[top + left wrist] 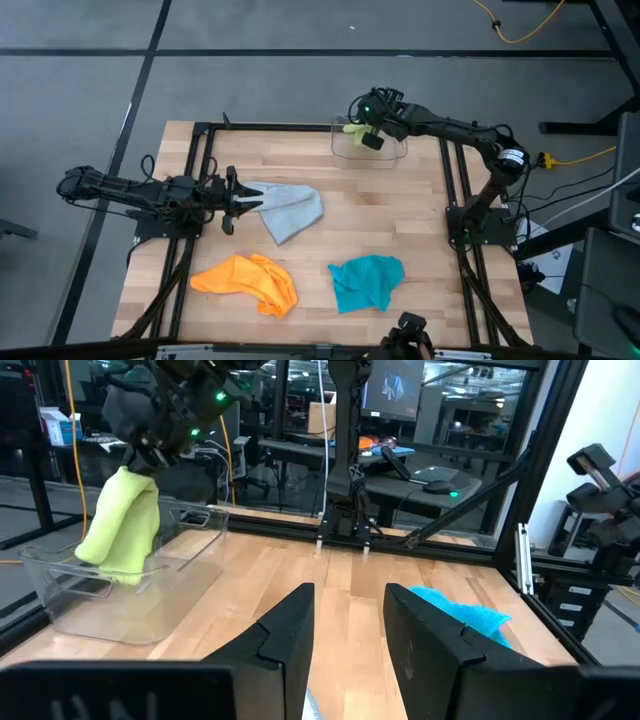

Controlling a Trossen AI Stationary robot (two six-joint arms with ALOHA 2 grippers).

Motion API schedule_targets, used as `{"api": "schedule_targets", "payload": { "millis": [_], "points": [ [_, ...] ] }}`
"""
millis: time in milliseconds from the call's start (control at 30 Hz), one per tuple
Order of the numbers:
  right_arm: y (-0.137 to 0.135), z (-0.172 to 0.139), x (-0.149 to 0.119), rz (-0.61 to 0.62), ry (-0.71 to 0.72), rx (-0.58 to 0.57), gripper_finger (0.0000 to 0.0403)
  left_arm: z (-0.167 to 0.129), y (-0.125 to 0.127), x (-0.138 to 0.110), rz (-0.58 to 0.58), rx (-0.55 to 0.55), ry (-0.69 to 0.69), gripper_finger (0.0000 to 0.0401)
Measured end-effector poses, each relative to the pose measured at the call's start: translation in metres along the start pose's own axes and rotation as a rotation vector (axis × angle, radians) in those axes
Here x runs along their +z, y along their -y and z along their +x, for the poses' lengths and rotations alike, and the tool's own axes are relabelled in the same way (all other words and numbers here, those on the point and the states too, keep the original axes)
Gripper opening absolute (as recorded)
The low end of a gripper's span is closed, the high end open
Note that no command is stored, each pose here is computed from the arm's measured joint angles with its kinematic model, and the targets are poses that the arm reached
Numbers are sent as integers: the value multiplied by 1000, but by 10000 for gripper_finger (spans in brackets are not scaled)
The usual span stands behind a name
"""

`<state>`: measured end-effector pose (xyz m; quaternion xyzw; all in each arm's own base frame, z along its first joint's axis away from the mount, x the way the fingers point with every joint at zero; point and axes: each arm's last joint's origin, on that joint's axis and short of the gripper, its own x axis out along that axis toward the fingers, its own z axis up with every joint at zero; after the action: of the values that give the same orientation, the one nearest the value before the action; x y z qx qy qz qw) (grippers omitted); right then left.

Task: Fold microfiber towels
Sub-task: Put the green microfiber towel into the transparent bin

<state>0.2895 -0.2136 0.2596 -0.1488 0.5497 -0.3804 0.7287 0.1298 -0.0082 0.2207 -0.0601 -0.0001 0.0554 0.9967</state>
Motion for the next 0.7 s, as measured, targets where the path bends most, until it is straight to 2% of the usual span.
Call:
{"api": "schedule_targets", "payload": {
  "millis": [133, 300, 700],
  "points": [
    [-1, 0, -1, 39, -7, 17, 2, 0, 0, 0, 0, 0, 0, 115],
    [-7, 2, -4, 73, 3, 113, 5, 0, 0, 0, -3, 0, 0, 115],
    [-26, 6, -21, 16, -50, 392, 17, 0, 0, 0, -3, 0, 1, 115]
  ]
}}
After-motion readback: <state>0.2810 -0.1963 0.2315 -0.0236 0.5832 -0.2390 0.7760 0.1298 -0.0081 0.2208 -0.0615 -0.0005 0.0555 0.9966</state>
